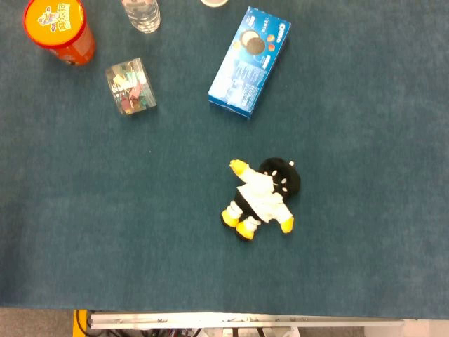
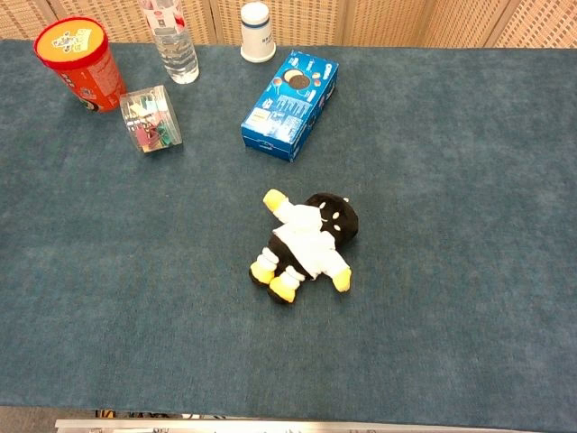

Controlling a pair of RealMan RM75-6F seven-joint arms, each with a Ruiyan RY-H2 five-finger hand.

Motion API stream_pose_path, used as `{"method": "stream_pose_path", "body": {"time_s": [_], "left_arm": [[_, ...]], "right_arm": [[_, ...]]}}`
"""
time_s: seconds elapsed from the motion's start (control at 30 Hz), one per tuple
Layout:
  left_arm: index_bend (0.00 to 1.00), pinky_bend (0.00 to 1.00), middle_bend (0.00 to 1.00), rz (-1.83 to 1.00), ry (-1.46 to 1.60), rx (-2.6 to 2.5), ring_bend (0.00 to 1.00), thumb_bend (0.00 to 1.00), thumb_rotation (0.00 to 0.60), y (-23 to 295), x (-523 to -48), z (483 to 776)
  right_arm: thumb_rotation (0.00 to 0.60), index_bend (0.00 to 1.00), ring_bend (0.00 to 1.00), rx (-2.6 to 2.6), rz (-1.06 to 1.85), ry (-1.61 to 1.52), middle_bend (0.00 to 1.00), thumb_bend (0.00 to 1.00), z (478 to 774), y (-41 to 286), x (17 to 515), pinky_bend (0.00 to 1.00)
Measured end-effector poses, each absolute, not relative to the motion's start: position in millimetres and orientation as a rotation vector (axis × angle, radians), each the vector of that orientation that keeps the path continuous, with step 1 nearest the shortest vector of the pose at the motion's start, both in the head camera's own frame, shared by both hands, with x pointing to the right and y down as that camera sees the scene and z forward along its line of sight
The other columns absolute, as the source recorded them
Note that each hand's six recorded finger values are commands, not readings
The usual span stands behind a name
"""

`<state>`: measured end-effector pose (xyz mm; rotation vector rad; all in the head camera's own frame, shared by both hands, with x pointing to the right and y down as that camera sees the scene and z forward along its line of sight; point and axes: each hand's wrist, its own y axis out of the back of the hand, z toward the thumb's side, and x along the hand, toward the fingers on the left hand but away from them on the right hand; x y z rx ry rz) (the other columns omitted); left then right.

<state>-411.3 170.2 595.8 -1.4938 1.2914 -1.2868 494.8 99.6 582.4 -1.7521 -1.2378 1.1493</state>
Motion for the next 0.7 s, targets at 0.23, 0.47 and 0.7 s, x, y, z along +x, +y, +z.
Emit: {"method": "stream_pose_path", "body": {"time_s": [0.23, 0.47, 0.7], "left_arm": [[0.13, 0.09, 0.13, -1.29, 1.293, -1.491, 0.13, 0.33, 0.6, 171, -412, 595], [0.13, 0.09, 0.13, -1.287, 1.3, -1.49, 0.13, 0.33, 0.6, 171, -412, 594], [0.13, 0.09, 0.13, -1.286, 1.29, -1.498, 0.13, 0.33, 0.6, 169, -410, 596]], "right_arm": [[0.6, 0.0, 0.0, -1.758, 1.142, -1.235, 0.01, 0.0, 582, 99, 493, 0.0], [0.6, 0.0, 0.0, -1.787, 1.129, -1.23, 0.01, 0.0, 583, 96, 489, 0.0], [0.6, 0.0, 0.0, -1.882, 1.123, -1.206, 0.01, 0.0, 587, 91, 479, 0.0]]}}
